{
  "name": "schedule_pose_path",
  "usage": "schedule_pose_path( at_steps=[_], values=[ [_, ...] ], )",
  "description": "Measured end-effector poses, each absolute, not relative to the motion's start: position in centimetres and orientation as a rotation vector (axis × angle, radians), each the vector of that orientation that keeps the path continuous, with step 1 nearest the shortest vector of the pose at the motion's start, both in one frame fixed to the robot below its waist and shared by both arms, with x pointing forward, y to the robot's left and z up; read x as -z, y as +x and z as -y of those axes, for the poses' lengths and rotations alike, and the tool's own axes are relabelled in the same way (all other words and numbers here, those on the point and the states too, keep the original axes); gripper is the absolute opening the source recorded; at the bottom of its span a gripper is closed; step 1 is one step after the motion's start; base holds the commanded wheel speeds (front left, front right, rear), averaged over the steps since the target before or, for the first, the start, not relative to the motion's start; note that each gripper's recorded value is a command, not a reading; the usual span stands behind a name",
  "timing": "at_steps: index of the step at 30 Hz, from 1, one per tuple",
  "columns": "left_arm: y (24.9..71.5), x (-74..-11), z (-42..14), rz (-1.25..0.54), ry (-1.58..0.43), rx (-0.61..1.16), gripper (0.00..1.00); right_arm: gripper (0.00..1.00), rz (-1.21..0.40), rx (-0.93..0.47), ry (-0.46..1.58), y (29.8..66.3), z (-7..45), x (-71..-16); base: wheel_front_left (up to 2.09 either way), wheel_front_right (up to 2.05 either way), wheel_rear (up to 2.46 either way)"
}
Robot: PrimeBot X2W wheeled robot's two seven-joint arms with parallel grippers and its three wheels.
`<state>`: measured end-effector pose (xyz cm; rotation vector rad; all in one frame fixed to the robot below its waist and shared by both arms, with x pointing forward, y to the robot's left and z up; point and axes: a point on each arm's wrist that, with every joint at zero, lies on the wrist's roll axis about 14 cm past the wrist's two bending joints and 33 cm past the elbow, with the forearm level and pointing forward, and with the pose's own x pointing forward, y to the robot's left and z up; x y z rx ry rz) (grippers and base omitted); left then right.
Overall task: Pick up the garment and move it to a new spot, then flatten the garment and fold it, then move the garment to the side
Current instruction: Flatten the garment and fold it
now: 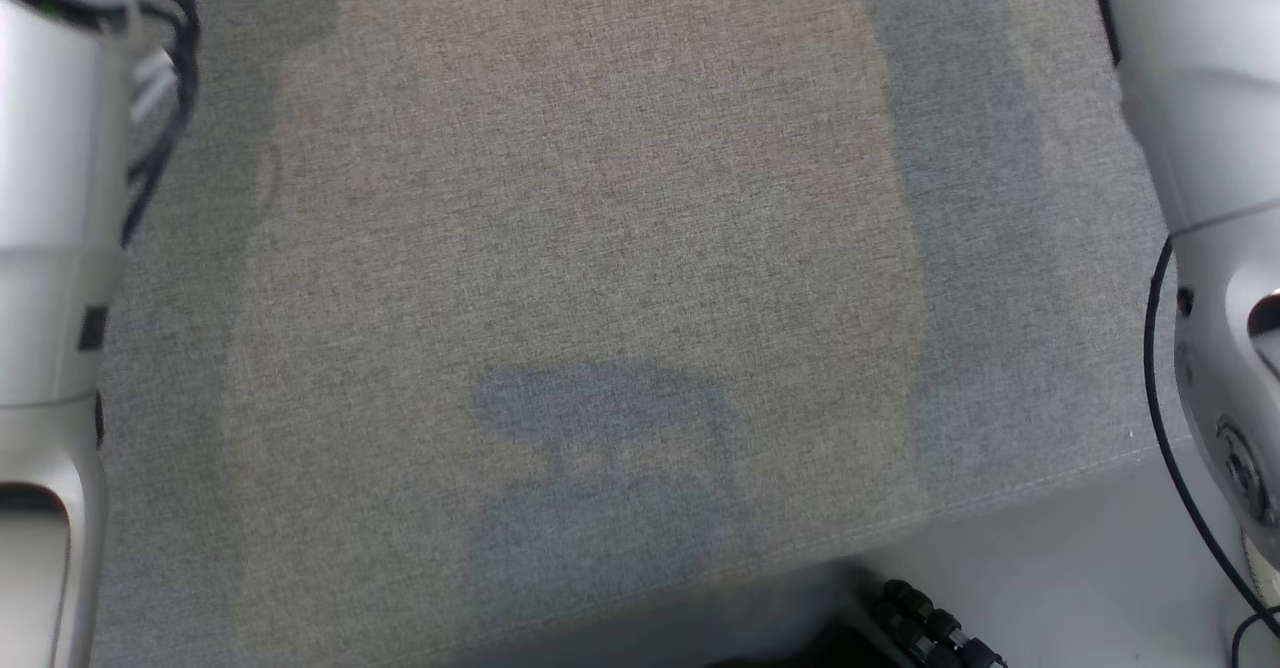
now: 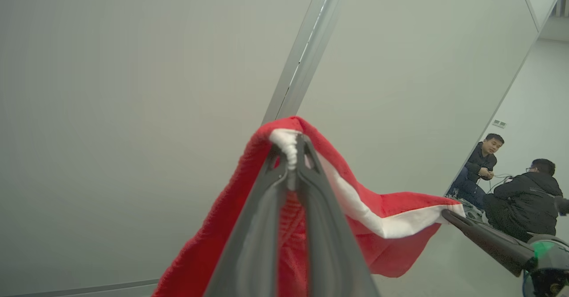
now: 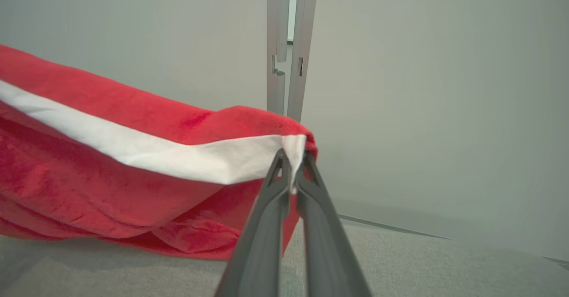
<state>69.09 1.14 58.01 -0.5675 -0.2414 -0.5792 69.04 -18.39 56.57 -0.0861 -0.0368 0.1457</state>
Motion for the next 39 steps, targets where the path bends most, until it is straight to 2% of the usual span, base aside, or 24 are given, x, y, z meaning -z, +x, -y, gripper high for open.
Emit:
schedule_pose_path(
  at_steps=[2, 8, 18, 26, 39],
  values=[
    [68.0, -55.2, -0.8, 0.18, -0.569, 0.581, 0.0, 0.0, -0.051, -0.165, -0.106, 68.0, 18.2, -53.5, 0.0, 0.0, 0.0],
    [64.3, -52.3, -1.5, 0.099, -0.524, 0.601, 0.0, 0.0, -0.141, -0.209, -0.079, 65.3, 18.3, -51.9, 0.0, 0.0, 0.0],
    [55.7, -47.3, -1.9, -0.069, -0.247, 0.669, 0.0, 0.0, -0.333, -0.291, -0.034, 56.8, 18.1, -48.2, 0.0, 0.0, 0.0],
    [49.2, -46.1, -2.1, -0.155, -0.147, 0.682, 0.0, 0.0, -0.412, -0.325, -0.023, 50.8, 18.5, -49.0, 0.0, 0.0, 0.0],
    [41.9, -47.4, -4.2, -0.161, -0.144, 0.617, 0.0, 0.0, -0.488, -0.331, 0.003, 42.5, 19.7, -50.5, 0.0, 0.0, 0.0]
  ],
)
